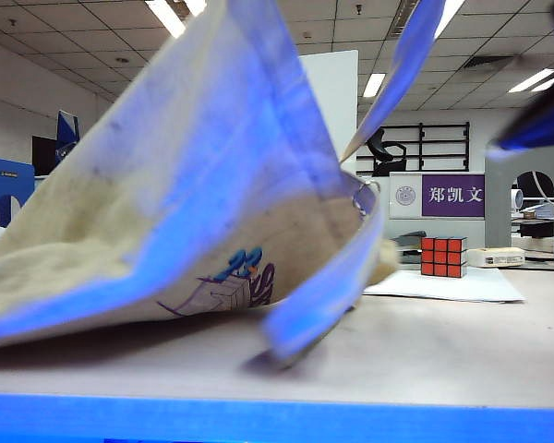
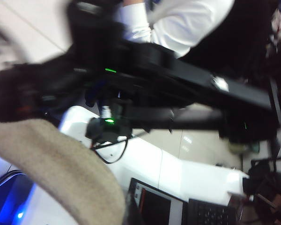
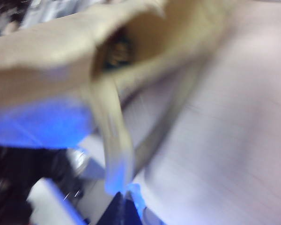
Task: Take the glasses case out of the canvas bag and put it on the table.
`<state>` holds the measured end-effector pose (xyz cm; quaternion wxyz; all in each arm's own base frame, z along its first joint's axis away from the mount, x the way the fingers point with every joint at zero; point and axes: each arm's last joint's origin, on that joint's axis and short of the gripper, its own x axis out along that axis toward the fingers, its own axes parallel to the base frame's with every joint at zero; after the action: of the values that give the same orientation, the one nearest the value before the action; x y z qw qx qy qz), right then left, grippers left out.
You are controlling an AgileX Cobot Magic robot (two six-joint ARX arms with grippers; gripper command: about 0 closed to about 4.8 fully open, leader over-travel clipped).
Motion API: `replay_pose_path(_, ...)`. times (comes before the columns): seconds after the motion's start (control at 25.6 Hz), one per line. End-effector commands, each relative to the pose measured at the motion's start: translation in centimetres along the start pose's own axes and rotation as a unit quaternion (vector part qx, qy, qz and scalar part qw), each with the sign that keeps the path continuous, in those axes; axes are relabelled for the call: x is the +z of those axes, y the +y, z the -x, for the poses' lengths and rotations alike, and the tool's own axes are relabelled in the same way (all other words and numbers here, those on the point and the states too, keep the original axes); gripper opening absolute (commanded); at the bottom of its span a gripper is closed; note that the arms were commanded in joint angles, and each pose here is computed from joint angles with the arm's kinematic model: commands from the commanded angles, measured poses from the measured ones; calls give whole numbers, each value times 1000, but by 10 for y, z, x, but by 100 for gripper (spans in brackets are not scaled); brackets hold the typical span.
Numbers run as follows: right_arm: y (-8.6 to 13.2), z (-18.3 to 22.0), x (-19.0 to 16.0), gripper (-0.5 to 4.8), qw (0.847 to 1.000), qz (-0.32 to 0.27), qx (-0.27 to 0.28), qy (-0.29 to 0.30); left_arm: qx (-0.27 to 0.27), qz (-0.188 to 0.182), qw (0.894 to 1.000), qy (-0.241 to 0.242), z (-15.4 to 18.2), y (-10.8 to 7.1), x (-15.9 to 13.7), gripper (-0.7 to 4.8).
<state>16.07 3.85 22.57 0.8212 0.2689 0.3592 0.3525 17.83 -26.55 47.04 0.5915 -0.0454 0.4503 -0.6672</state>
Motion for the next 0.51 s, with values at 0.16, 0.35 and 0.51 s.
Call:
replay_pose_path(0.16, 33, -50, -12, 1, 992, 99, 56, 58, 78, -17, 997, -12, -11, 1, 1, -6)
replay_pose_path(0.35, 46, -49, -21, 479, 989, 136, 35, 54, 121, 8, 993, -9, -3, 24, 1, -6)
replay_pose_path(0.51, 53, -10, -14, 479, 985, 165, 33, -30, 154, 28, 987, -23, 15, 40, 2, -6)
